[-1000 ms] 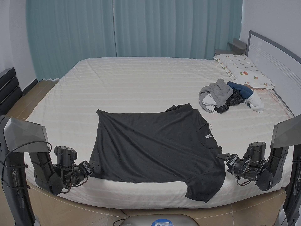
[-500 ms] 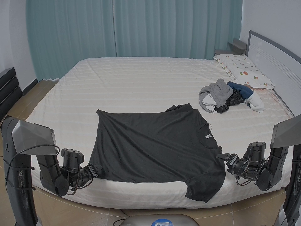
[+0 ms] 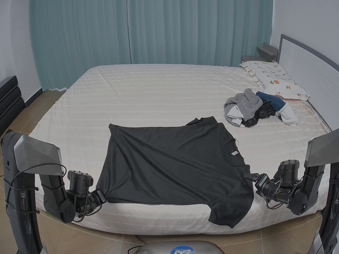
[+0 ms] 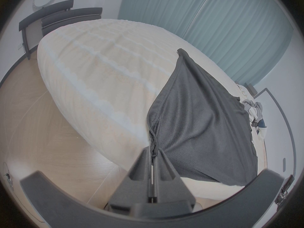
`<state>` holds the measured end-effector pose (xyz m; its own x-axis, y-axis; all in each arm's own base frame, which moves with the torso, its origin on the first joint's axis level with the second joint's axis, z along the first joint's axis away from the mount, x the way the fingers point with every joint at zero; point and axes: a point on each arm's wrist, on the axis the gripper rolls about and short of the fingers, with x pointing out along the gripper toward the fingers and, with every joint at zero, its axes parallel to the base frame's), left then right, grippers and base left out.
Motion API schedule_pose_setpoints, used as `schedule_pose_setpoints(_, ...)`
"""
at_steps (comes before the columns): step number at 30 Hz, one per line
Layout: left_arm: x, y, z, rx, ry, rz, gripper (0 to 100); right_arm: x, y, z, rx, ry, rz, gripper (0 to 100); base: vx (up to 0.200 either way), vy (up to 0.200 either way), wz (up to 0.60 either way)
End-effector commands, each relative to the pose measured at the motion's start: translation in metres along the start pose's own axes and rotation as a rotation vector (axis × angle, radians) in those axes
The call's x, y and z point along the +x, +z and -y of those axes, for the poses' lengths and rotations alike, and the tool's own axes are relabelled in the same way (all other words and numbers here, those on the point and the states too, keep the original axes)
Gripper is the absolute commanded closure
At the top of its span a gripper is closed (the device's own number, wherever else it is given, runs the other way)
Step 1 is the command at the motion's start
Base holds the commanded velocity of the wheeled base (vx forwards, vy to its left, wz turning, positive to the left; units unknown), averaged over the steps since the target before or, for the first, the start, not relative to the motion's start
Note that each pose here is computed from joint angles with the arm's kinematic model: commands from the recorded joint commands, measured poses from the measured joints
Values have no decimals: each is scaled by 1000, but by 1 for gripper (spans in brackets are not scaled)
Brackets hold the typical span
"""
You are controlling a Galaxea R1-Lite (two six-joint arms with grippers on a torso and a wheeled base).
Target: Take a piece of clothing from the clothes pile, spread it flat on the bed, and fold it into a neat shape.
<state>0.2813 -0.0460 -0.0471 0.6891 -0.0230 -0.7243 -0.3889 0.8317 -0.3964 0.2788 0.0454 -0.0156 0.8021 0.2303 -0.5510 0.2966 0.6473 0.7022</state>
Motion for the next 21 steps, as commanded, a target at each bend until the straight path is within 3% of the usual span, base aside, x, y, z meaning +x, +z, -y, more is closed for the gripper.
schedule_pose_setpoints(1,-10,3,-2,9,5,7,100,0,0,0,-1,0,-1,0,0,0,0)
schedule_pose_setpoints(13,-24,-2,-25,136,108,-14,100,1,-7,6,-4,-22,-37,0,0,0,0)
schedule_pose_setpoints(21,-28,-7,-26,148,124,-45,100,9,-20,8,-27,-31,-85,0,0,0,0)
